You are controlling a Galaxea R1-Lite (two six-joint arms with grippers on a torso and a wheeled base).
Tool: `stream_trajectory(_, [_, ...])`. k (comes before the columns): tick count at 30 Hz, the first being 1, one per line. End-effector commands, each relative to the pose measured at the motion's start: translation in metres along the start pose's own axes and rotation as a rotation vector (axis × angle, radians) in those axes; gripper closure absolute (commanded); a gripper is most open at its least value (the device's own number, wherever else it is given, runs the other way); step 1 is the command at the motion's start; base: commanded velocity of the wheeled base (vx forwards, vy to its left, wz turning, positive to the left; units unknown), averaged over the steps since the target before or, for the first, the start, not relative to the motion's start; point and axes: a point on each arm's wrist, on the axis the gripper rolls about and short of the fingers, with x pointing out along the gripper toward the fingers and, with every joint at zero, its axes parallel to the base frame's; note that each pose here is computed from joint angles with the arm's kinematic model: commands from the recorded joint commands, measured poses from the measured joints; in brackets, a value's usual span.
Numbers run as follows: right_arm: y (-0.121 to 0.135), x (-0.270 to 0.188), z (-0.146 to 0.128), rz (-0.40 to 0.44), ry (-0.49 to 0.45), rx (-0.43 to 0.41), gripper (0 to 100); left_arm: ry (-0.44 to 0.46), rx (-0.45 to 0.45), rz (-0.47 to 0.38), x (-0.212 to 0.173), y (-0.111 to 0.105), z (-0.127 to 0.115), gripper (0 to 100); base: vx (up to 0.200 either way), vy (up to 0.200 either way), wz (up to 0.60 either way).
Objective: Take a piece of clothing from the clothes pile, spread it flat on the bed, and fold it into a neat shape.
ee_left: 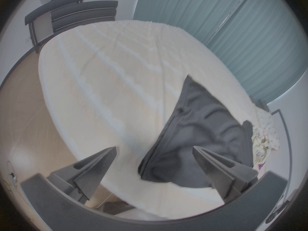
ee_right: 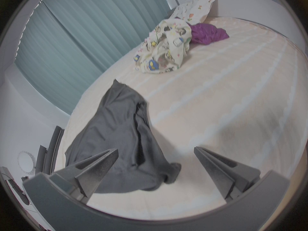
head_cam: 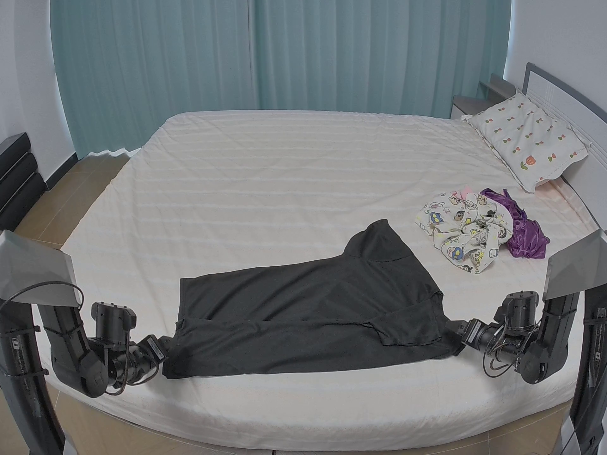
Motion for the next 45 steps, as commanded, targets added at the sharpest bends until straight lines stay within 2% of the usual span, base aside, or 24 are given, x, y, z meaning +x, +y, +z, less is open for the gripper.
stream_trajectory(1, [0.010, -0.005, 0.028, 0.052, -0.113, 0.006, 0, -0.116, -0.033, -0.119, -0.014, -0.019, 0.034, 0, 0.000, 0.000, 0.00])
stream_trajectory(3, [0.012, -0.003, 0.030, 0.060, -0.120, 0.005, 0, -0.116, -0.033, -0.121, -0.013, -0.020, 0.036, 0, 0.000, 0.000, 0.00])
stream_trajectory(5, [0.023, 0.008, 0.034, 0.095, -0.133, -0.014, 0, -0.115, -0.026, -0.140, -0.004, -0.033, 0.047, 0, 0.000, 0.000, 0.00])
stream_trajectory(11, [0.034, 0.025, 0.027, 0.136, -0.068, -0.039, 0, -0.040, -0.019, -0.183, 0.019, -0.046, 0.058, 0, 0.000, 0.000, 0.00])
stream_trajectory(15, [0.034, 0.041, 0.018, 0.183, -0.015, -0.079, 0, 0.015, -0.002, -0.180, 0.042, -0.048, 0.053, 0, 0.000, 0.000, 0.00])
stream_trajectory(20, [0.035, 0.056, 0.020, 0.211, -0.025, -0.129, 0, 0.042, 0.053, -0.183, 0.054, -0.048, 0.043, 0, 0.000, 0.000, 0.00])
stream_trajectory(27, [0.035, 0.058, 0.021, 0.224, -0.031, -0.129, 0, 0.030, 0.094, -0.195, 0.067, -0.050, 0.034, 0, 0.000, 0.000, 0.00])
stream_trajectory(34, [0.034, 0.058, 0.021, 0.223, -0.031, -0.121, 0, 0.025, 0.097, -0.190, 0.069, -0.049, 0.033, 0, 0.000, 0.000, 0.00])
stream_trajectory(35, [0.034, 0.058, 0.022, 0.224, -0.032, -0.121, 0, 0.017, 0.096, -0.180, 0.070, -0.049, 0.034, 100, 0.000, 0.000, 0.00])
stream_trajectory(45, [0.033, 0.058, 0.023, 0.223, -0.035, -0.122, 0, -0.018, 0.088, -0.132, 0.072, -0.045, 0.035, 100, 0.000, 0.000, 0.00])
